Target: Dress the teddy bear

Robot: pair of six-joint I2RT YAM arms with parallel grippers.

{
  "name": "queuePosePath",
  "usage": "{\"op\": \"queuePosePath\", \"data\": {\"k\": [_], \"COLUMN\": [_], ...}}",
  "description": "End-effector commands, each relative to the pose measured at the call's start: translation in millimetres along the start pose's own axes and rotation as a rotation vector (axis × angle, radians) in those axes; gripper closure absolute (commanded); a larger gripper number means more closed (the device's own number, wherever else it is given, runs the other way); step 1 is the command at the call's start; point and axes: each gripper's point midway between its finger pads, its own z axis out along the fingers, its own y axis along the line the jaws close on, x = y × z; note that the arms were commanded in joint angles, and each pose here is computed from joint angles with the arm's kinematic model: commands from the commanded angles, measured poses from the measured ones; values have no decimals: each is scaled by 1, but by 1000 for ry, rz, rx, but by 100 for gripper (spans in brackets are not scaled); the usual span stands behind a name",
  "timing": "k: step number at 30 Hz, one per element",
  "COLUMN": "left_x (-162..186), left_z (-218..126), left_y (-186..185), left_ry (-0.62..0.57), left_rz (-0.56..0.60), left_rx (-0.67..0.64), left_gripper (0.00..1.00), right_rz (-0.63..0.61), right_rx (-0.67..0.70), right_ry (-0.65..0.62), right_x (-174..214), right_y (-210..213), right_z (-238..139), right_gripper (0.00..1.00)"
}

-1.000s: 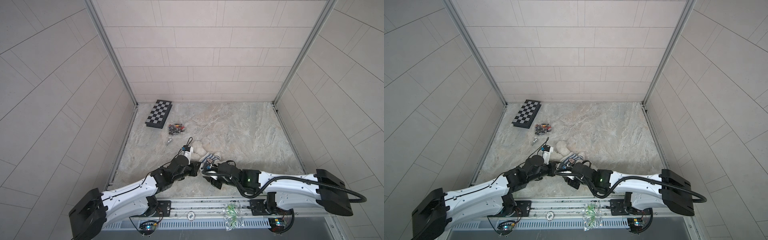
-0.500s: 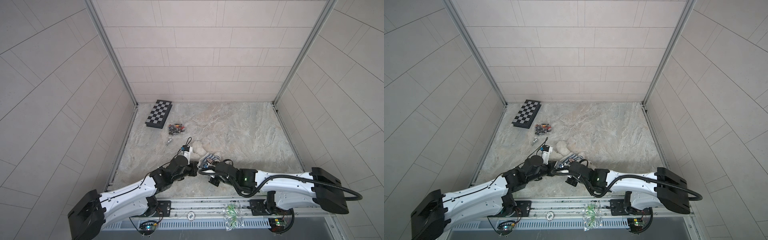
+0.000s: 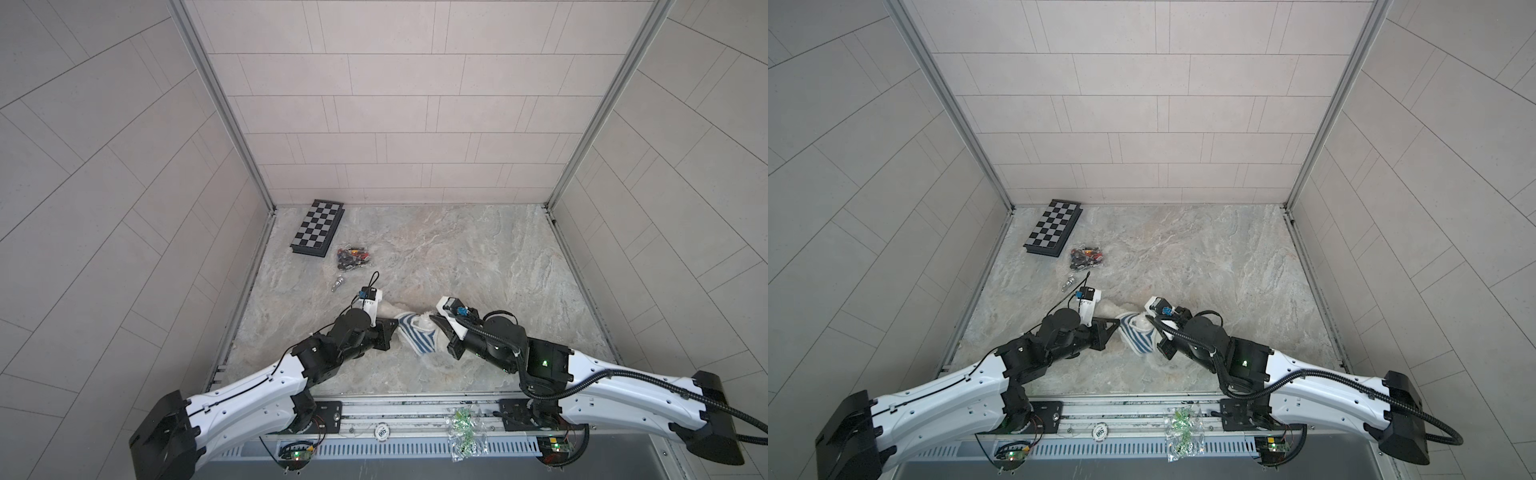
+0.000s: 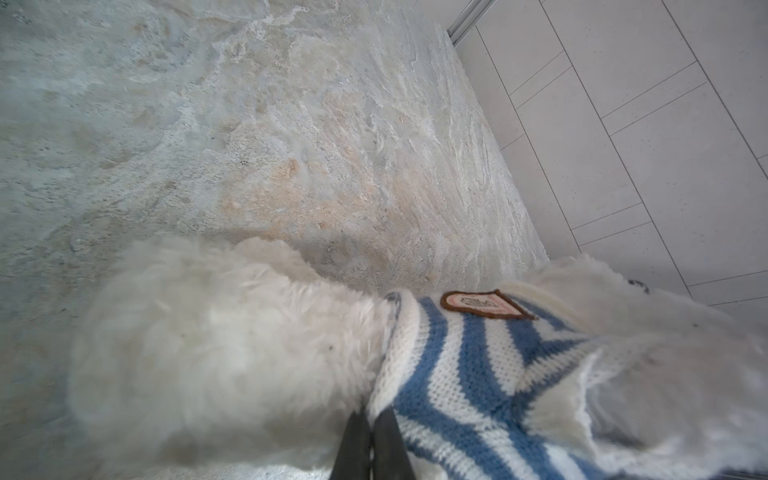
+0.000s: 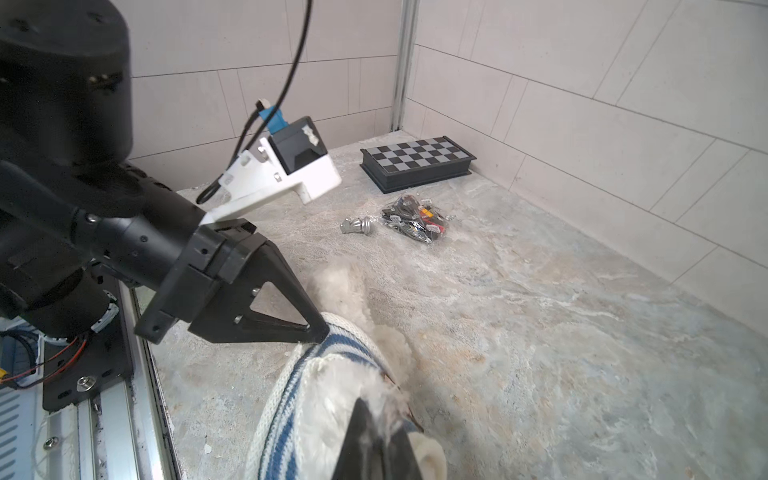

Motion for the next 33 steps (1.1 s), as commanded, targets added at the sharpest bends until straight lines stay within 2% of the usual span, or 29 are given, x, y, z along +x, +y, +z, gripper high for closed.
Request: {"op": "queuePosePath", "data": {"k": [1,6,9,18,22,25,29,32,33], "left_x": [16,17,20,5,2,1,3,4,4], "left_z": [-2,6,13,28,32,33,34,34,34], "left_y": [28,-9,-7,16,18,13,9,7,6], "left_ry": [70,113,138,146,159,158,158,154,151], "left_rz": [67,142,145,154,181,174,166,149,143], "left_rx": [-125,-13,-40,-145,-170,-144,-116,-95,-86], "left_gripper": [100,100,100,100,100,100,100,100,100], "right_rz": [140,303,387,472,453,417,391,371,359], "right_rx": [75,114,114,207,196,104,-3,-63,-85], "right_ry": [-68,-10,35,88,93,90,96,133,125], "right_x": [-18,7,24,56,53,39,22,21,10], "right_y": [-19,-34,-44,-81,-82,-68,-51,-38,-34], "right_z": [2,23,34,46,45,45,38,36,36], "right_gripper": [100,100,100,100,100,90,68,58,55]}}
